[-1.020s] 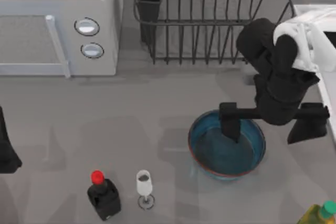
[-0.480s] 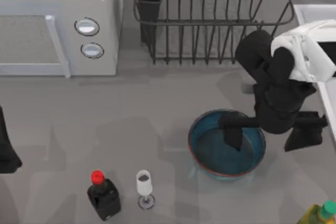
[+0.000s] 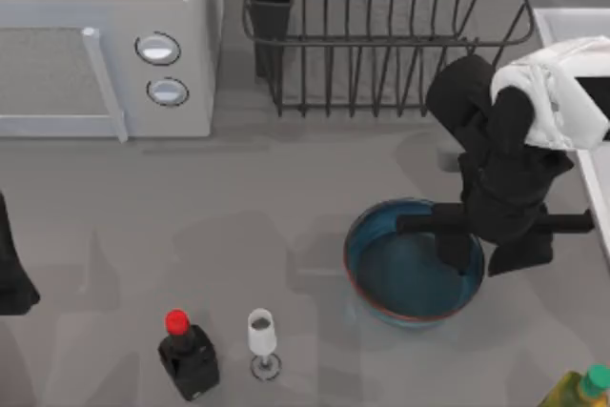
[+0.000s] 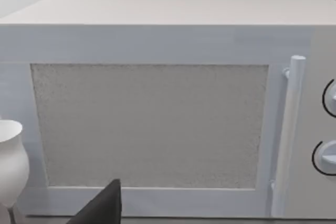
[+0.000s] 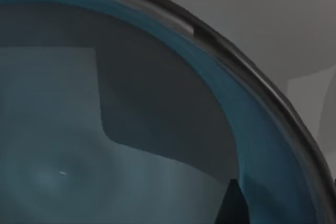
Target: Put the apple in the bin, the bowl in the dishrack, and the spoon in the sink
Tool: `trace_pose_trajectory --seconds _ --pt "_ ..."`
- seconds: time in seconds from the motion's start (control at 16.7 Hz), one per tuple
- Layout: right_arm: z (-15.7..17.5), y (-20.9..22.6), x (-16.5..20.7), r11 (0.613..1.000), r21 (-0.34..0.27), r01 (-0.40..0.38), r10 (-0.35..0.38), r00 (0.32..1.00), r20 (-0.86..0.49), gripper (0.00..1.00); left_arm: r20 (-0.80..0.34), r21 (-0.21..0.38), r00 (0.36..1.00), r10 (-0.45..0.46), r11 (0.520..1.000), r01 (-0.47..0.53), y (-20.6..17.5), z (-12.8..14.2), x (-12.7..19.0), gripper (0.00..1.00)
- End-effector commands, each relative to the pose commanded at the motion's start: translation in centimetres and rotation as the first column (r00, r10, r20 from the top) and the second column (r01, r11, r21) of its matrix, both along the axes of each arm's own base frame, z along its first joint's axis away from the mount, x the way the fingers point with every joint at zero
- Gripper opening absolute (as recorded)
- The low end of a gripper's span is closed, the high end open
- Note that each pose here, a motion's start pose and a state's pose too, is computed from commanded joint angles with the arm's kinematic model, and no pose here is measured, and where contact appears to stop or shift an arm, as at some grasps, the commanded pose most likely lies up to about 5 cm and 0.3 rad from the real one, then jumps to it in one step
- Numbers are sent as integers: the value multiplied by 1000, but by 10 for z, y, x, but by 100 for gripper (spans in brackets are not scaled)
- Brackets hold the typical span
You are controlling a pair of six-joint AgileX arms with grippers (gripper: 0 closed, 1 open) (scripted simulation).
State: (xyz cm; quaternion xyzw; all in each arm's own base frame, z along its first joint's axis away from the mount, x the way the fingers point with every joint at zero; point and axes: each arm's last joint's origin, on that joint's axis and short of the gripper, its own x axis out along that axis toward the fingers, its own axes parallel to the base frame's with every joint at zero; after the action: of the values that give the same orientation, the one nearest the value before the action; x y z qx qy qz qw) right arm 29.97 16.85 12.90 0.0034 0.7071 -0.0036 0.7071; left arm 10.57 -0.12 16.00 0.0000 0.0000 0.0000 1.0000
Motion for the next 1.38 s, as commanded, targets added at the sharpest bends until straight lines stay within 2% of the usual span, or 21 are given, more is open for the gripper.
trace_pose_trajectory --seconds 0.12,0.18,0.78,1.38 --pt "0 0 0 1000 0 0 0 1000 0 2 0 0 1000 0 1000 0 0 0 0 100" --pt "0 0 0 1000 0 0 0 1000 0 0 0 0 1000 0 1000 0 0 0 0 100" --pt "6 1 1 1000 3 1 -1 1000 7 0 0 0 1000 0 1000 0 0 0 0 100" --pt "100 0 0 1000 0 1 -1 1000 1 0 0 0 1000 0 1000 0 0 0 0 100"
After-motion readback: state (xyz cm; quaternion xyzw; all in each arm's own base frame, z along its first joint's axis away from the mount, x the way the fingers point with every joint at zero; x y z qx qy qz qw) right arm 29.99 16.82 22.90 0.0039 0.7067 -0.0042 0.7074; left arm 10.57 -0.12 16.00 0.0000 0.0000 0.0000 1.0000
